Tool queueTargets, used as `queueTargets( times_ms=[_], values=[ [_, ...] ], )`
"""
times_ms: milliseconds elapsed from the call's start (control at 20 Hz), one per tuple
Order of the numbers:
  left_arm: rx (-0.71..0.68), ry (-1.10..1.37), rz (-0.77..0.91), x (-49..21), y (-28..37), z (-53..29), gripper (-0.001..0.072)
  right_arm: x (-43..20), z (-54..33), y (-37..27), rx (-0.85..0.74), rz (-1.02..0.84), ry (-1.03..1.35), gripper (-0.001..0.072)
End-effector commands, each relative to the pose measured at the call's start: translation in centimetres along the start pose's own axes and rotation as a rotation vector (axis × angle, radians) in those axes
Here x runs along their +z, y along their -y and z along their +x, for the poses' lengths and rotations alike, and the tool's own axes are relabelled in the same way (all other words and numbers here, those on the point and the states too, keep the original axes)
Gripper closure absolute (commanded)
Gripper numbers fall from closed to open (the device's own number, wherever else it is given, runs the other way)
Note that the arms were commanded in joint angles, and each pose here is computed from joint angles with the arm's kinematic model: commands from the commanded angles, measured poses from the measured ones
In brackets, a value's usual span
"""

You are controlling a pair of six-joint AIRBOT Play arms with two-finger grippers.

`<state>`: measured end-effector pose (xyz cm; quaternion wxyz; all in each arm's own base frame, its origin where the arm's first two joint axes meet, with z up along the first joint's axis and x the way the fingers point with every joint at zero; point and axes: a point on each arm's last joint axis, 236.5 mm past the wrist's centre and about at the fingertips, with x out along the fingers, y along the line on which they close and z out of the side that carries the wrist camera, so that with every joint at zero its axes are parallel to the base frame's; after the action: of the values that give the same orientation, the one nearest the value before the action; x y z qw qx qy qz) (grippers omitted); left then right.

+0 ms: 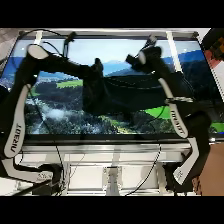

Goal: Fold the clothes and pants, and hang the long-sleeved shirts on hangers.

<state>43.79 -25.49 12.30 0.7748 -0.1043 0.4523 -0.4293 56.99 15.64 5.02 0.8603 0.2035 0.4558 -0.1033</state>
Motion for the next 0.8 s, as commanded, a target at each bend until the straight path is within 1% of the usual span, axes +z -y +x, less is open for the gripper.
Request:
queueTargets(
  times_ms=[0,100,250,350,400,450,500,550,750],
  values=[
    [-0.014,0.039,0.020,0.9,2.9,5.4,0.0689,5.3,-4.1,7.2,-0.135,-0.131,0.060,0.0700],
    [-0.009,0.068,-0.017,1.2,3.7,9.3,0.0690,6.3,-5.4,8.5,-0.140,-0.162,0.057,0.0701],
    [-0.006,0.080,-0.024,0.2,4.3,14.8,0.0687,5.6,-5.8,8.2,-0.073,-0.174,0.002,0.0699],
    [0.007,0.160,-0.053,1.1,4.3,17.8,0.0680,5.7,-5.8,7.9,-0.054,-0.166,-0.001,0.0699],
    [0.024,0.214,-0.066,1.8,4.1,18.8,0.0619,5.6,-5.8,7.4,-0.030,-0.184,-0.002,0.0699],
    [0.041,0.244,-0.067,2.1,3.8,19.6,0.0505,5.3,-5.7,6.7,0.004,-0.199,-0.014,0.0699],
    [0.048,0.250,-0.068,2.0,3.6,20.1,0.0430,4.9,-5.7,6.1,0.043,-0.221,-0.034,0.0699],
    [0.047,0.243,-0.070,1.8,3.5,20.2,0.0418,4.5,-5.8,5.6,0.083,-0.237,-0.055,0.0700],
    [0.054,0.259,-0.084,3.2,2.2,17.8,0.0418,4.4,-6.3,4.8,0.264,-0.209,-0.128,0.0700]
  ],
)
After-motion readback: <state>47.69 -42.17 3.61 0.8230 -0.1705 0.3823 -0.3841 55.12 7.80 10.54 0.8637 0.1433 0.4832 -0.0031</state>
